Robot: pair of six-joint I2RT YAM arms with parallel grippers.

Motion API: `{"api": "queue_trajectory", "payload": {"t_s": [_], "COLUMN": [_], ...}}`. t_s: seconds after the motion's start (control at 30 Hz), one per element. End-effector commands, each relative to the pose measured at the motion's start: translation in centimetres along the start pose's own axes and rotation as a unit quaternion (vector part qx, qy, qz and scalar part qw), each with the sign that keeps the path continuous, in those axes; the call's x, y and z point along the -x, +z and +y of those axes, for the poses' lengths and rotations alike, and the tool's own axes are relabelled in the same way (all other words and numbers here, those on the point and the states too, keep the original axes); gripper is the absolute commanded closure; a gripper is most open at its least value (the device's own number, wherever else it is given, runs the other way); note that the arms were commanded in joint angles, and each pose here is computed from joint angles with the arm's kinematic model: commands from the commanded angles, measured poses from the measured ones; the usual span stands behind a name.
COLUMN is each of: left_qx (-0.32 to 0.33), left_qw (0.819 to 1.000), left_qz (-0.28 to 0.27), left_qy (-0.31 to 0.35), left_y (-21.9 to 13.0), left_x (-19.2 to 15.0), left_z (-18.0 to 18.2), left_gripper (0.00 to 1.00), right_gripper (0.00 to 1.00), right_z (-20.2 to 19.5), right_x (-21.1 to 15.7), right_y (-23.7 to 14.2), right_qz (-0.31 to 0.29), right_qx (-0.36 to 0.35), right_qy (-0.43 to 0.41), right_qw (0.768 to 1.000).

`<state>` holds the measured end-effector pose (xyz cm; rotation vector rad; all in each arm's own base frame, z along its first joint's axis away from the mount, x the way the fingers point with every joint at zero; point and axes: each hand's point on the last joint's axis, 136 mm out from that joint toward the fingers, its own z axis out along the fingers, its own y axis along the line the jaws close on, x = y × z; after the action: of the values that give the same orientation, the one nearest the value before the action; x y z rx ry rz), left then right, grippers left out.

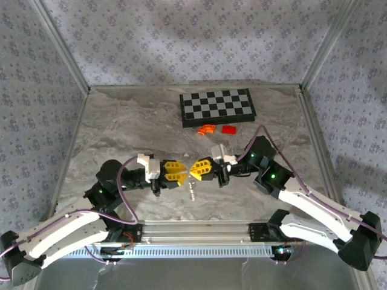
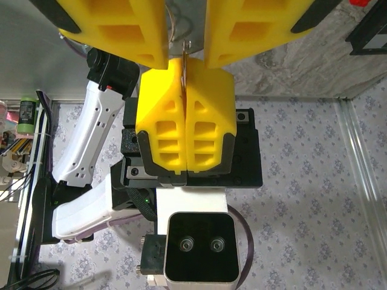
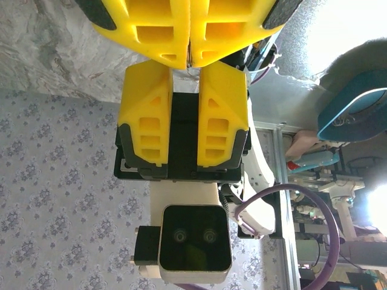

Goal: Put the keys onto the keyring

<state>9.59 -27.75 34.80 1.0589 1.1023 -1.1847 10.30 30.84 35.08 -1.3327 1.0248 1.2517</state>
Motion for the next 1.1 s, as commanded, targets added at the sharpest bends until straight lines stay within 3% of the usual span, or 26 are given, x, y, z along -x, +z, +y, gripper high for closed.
{"api": "queue_trajectory", "payload": {"t_s": [0.0,0.67,0.83,1.07], "left_qx": [-0.007,-0.021,-0.023,-0.028], "left_qw": [1.000,0.999,0.999,0.999], "left_qz": [-0.017,-0.010,-0.011,-0.008], "left_qy": [0.023,0.024,0.028,0.031], "left_y": [0.2,0.9,0.9,0.8], "left_x": [1.9,1.6,1.7,1.8], "left_z": [-0.4,-0.7,-0.9,-1.1], "left_gripper": [0.79,0.90,1.00,1.00], "right_gripper": [1.00,1.00,1.00,1.00], "right_z": [0.7,0.8,0.8,0.5], "right_x": [1.4,1.3,1.1,0.7], "right_y": [-0.3,-0.2,0.0,-0.1], "right_qz": [-0.020,-0.025,-0.024,-0.016], "right_qx": [0.004,0.007,0.011,-0.001], "right_qy": [-0.031,-0.030,-0.025,-0.022], "right_qw": [0.999,0.999,0.999,1.000]}}
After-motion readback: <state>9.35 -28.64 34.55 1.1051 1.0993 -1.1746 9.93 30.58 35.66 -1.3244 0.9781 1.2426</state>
